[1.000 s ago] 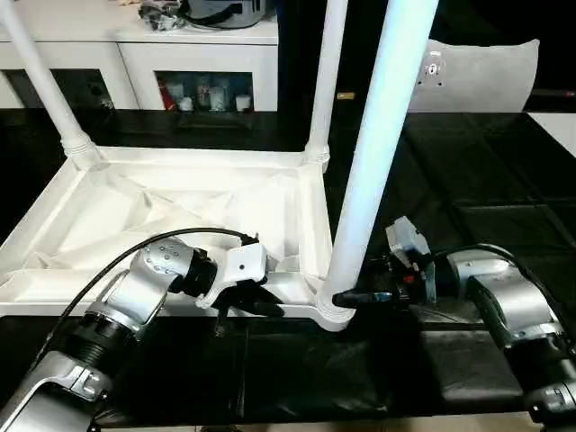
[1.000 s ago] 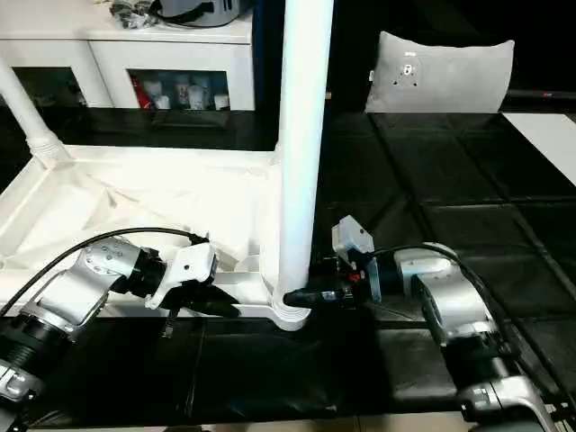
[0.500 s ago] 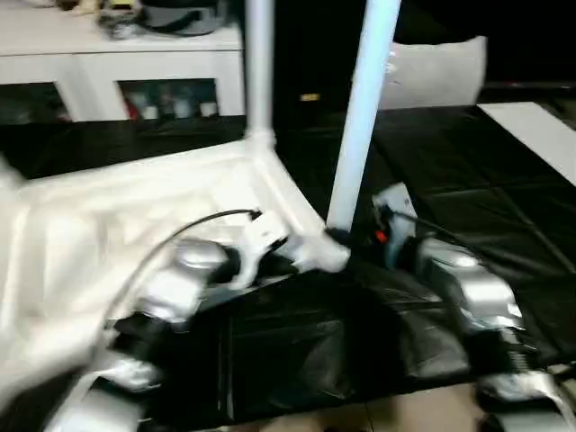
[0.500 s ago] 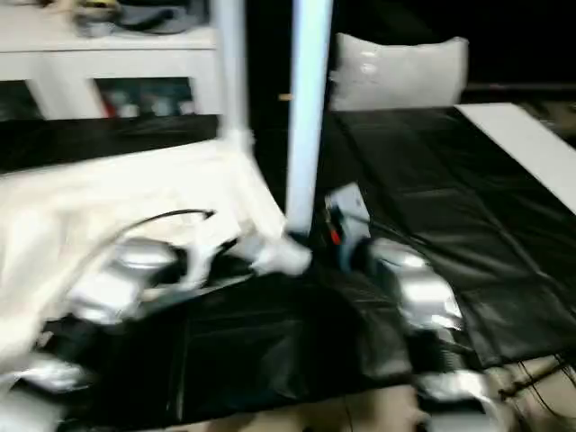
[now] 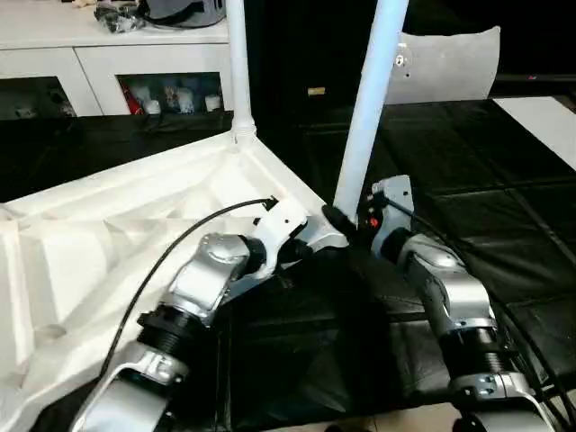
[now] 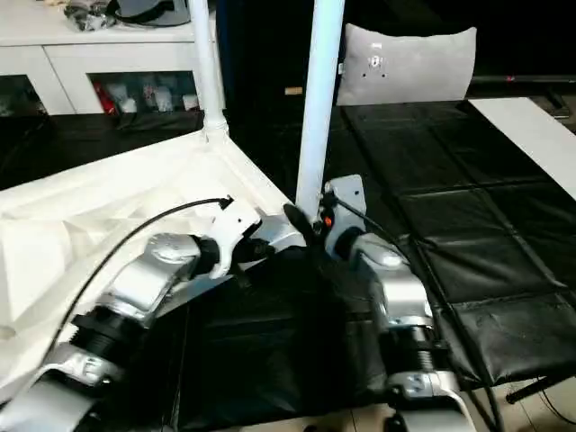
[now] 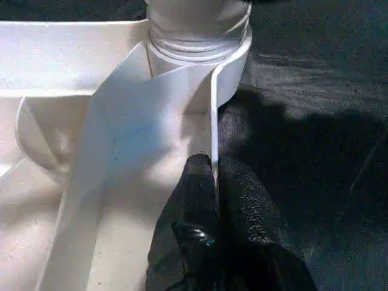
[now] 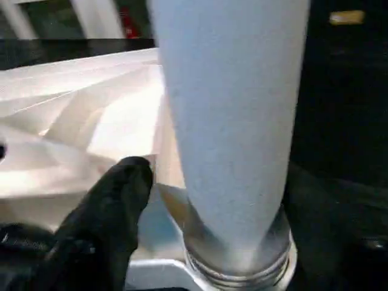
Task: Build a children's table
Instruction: Rotate leg to tighten
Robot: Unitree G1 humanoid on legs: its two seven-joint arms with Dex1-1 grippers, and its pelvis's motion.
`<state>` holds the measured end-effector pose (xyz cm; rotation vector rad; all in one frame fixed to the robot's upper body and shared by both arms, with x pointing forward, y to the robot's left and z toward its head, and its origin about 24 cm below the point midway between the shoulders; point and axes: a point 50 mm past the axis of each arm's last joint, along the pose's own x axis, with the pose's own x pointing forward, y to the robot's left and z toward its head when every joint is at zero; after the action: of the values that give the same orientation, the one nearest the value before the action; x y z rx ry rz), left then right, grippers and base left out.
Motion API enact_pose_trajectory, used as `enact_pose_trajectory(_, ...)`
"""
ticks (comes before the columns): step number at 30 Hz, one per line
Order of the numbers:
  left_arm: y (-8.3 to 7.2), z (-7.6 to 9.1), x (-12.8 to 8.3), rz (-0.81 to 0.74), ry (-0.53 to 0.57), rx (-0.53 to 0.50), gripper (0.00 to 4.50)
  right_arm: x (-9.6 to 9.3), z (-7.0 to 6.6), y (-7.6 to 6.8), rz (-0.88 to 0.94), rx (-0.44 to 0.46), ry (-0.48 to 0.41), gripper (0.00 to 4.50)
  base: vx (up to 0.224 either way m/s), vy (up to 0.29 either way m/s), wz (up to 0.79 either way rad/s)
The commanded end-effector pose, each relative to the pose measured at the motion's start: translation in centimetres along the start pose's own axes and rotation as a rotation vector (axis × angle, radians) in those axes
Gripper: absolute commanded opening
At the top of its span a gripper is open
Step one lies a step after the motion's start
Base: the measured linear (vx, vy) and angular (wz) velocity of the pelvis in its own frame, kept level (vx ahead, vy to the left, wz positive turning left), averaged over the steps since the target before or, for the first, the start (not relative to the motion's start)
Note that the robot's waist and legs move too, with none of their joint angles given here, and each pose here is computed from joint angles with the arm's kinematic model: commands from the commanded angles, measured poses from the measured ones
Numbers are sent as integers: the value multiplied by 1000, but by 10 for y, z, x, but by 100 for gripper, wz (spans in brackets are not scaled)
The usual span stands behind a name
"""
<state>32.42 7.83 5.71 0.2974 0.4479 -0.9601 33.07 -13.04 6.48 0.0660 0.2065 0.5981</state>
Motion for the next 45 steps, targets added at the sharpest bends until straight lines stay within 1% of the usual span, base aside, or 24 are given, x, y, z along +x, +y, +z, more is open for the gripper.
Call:
enact_pose_trajectory(1,-2,16,-8,-74,-102,75,0,-9,-1,-6,105,-54,9,397,0,0,0)
enact_pose_trajectory(3,-1,12,-12,-103,-91,96,0,-18,1,-10,176,-86,17,403,0,0,0)
enact_pose_trajectory(4,1,8,-16,-134,-78,111,0,-26,1,-15,242,-132,33,410,0,0,0)
enact_pose_trajectory(6,1,6,-18,-160,-78,125,0,-30,1,-17,278,-148,44,441,0,0,0)
enact_pose_trajectory(8,1,3,-21,-206,-71,147,0,-36,2,-19,342,-158,58,441,0,0,0)
enact_pose_trajectory(10,-1,0,-27,-291,-68,185,0,-44,3,-19,439,-180,78,441,0,0,0)
enact_pose_trajectory(11,-2,-4,-31,-340,-46,212,0,-48,3,-18,502,-184,93,441,0,0,0)
enact_pose_trajectory(14,-3,-10,-37,-414,-2,254,0,-54,4,-17,598,-187,121,441,0,0,0)
enact_pose_trajectory(15,-3,-10,-37,-414,-2,254,0,-54,4,-17,598,-187,121,441,0,0,0)
enact_pose_trajectory(17,-2,-16,-44,-489,43,304,0,-56,4,-17,671,-208,133,441,0,0,0)
enact_pose_trajectory(18,-1,-17,-46,-511,54,320,0,-56,3,-16,689,-205,141,425,0,0,0)
enact_pose_trajectory(19,-1,-17,-48,-529,61,329,0,-56,2,-16,711,-201,153,425,0,0,0)
enact_pose_trajectory(22,2,-17,-51,-559,75,350,0,-58,0,-12,791,-190,189,403,0,0,0)
enact_pose_trajectory(23,3,-17,-52,-567,80,357,0,-59,0,-10,815,-188,198,388,0,0,0)
enact_pose_trajectory(27,4,-18,-54,-591,105,376,0,-61,-2,-6,874,-198,221,363,0,0,0)
enact_pose_trajectory(29,4,-18,-55,-602,106,381,0,-61,-4,-4,900,-187,235,340,0,0,0)
enact_pose_trajectory(32,2,-18,-54,-622,98,383,0,-61,-6,-2,919,-178,238,316,0,0,0)
enact_pose_trajectory(33,2,-18,-54,-624,97,383,0,-60,-6,-2,920,-179,238,292,0,0,0)
enact_pose_trajectory(34,2,-19,-54,-627,97,383,0,-60,-7,-2,920,-179,238,292,0,0,0)
enact_pose_trajectory(38,2,-20,-54,-630,99,381,0,-59,-7,-1,920,-179,236,260,0,0,0)
enact_pose_trajectory(39,2,-20,-54,-630,99,381,0,-59,-7,-1,920,-179,236,260,0,0,0)
enact_pose_trajectory(40,2,-21,-54,-631,99,380,0,-59,-8,0,922,-178,235,238,0,0,0)
enact_pose_trajectory(43,2,-22,-54,-630,100,375,0,-59,-9,2,930,-171,238,227,0,0,0)
enact_pose_trajectory(45,2,-22,-54,-628,99,369,0,-59,-10,3,934,-167,240,206,0,0,0)
